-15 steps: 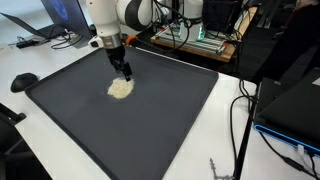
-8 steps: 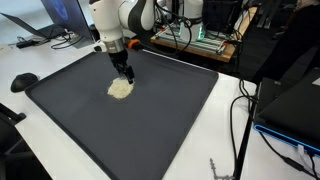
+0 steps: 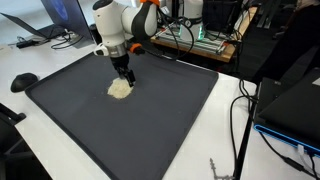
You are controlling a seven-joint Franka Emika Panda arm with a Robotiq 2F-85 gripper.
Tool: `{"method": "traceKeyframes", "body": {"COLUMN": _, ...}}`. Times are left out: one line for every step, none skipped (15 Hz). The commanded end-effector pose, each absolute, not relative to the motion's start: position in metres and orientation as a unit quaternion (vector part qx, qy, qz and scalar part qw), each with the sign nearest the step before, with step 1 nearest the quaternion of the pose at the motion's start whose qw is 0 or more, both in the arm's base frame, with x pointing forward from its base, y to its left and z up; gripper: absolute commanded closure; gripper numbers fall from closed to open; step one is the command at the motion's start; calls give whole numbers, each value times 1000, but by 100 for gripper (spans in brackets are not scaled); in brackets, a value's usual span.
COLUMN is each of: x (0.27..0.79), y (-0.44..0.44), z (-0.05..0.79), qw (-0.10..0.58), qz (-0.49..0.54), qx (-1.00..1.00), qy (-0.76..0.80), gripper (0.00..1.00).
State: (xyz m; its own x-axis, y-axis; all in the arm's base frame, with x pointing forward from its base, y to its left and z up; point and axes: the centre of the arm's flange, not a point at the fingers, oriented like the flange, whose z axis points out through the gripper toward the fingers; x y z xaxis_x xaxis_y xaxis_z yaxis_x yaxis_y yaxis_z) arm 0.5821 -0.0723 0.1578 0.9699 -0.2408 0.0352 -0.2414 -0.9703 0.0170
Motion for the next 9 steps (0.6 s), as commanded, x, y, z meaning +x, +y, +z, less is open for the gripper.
{"method": "traceKeyframes", "body": {"x": 591, "y": -69, "z": 154, "qw": 36, "qz": 22, "qx": 991, "qy": -127, "gripper": 0}}
{"method": "traceKeyframes", "body": {"x": 593, "y": -69, "z": 152, "qw": 41, "qz": 22, "qx": 991, "qy": -125, "gripper": 0}}
{"method": "traceKeyframes", "body": {"x": 595, "y": -69, "z": 151, "qw": 46, "qz": 22, "qx": 991, "qy": -123, "gripper": 0}}
{"method": "traceKeyframes", "body": {"x": 597, "y": -68, "z": 149, "qw": 51, "qz": 19, "qx": 991, "qy": -122, "gripper": 0}}
{"method": "traceKeyframes", "body": {"x": 598, "y": -68, "z": 148, "qw": 47, "qz": 18, "qx": 992, "qy": -117, "gripper": 0}}
{"method": "traceKeyframes", "body": {"x": 599, "y": -68, "z": 147, "qw": 50, "qz": 18, "qx": 992, "qy": -117, "gripper": 25}}
{"method": "traceKeyframes", "body": {"x": 600, "y": -68, "z": 146, "qw": 50, "qz": 18, "qx": 992, "qy": -116, "gripper": 28}}
{"method": "traceKeyframes", "body": {"x": 601, "y": -67, "z": 145, "qw": 49, "qz": 17, "qx": 992, "qy": -115, "gripper": 34}}
{"method": "traceKeyframes", "body": {"x": 602, "y": -67, "z": 145, "qw": 48, "qz": 17, "qx": 992, "qy": -114, "gripper": 43}}
